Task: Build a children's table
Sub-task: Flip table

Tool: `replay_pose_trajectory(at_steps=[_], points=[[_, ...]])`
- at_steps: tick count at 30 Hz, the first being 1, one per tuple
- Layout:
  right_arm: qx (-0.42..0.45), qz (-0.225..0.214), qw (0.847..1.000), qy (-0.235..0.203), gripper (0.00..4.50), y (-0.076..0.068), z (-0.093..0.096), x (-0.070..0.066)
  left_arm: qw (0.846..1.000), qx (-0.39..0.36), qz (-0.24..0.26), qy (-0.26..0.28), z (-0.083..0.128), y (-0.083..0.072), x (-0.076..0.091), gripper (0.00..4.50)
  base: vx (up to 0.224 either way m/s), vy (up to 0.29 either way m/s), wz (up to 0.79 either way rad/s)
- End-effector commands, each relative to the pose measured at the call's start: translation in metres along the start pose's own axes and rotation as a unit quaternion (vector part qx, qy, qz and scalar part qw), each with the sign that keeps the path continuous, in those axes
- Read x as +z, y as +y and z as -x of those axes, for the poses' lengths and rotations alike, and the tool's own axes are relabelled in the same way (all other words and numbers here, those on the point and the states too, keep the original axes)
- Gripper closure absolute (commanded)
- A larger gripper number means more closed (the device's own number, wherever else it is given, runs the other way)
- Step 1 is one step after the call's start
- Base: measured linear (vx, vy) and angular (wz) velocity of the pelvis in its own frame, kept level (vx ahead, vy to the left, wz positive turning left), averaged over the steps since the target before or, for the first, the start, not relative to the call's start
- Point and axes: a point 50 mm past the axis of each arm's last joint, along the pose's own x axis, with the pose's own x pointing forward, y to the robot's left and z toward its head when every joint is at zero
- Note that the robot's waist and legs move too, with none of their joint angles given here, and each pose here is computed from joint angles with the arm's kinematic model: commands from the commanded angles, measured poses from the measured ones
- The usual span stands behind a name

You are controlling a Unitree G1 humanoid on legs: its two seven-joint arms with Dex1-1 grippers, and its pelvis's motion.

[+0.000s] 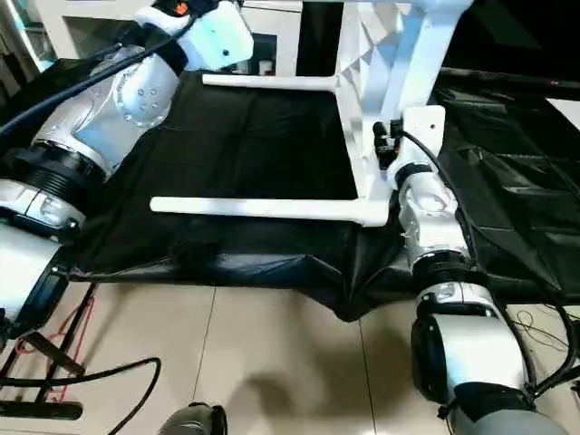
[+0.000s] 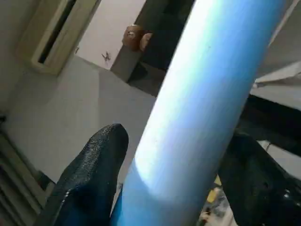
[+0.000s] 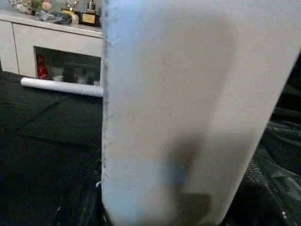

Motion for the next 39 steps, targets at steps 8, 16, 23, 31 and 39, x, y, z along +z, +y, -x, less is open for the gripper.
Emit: replay_pose_trajectory(at_steps=[8,16,23,31,39], points=[[0.014,0.039,0.999,-0.027,2.72,-0.007,-0.007,0.022,0.993,-0.005,0.115,0.025,0.002,-0.001,-0.006,1.87,0.0,0.0,0.0],[-0.012,0.086,0.989,-0.12,2.73,-0.03,-0.019,0.094,0.949,0.086,0.298,0.05,-0.001,0.028,-0.014,1.91,0.0,0.0,0.0],[0.006,0.132,0.976,-0.172,2.74,-0.039,-0.023,0.155,0.887,0.141,0.427,0.102,0.007,0.027,-0.028,1.91,0.0,0.0,0.0],[0.063,0.174,0.965,-0.183,2.12,-0.03,-0.025,0.181,0.875,0.144,0.439,0.146,0.029,0.011,-0.039,1.91,0.0,0.0,0.0],[0.106,0.136,0.965,-0.198,1.35,-0.013,-0.028,0.175,0.88,0.142,0.426,0.156,0.034,0.015,-0.039,1.91,0.0,0.0,0.0]])
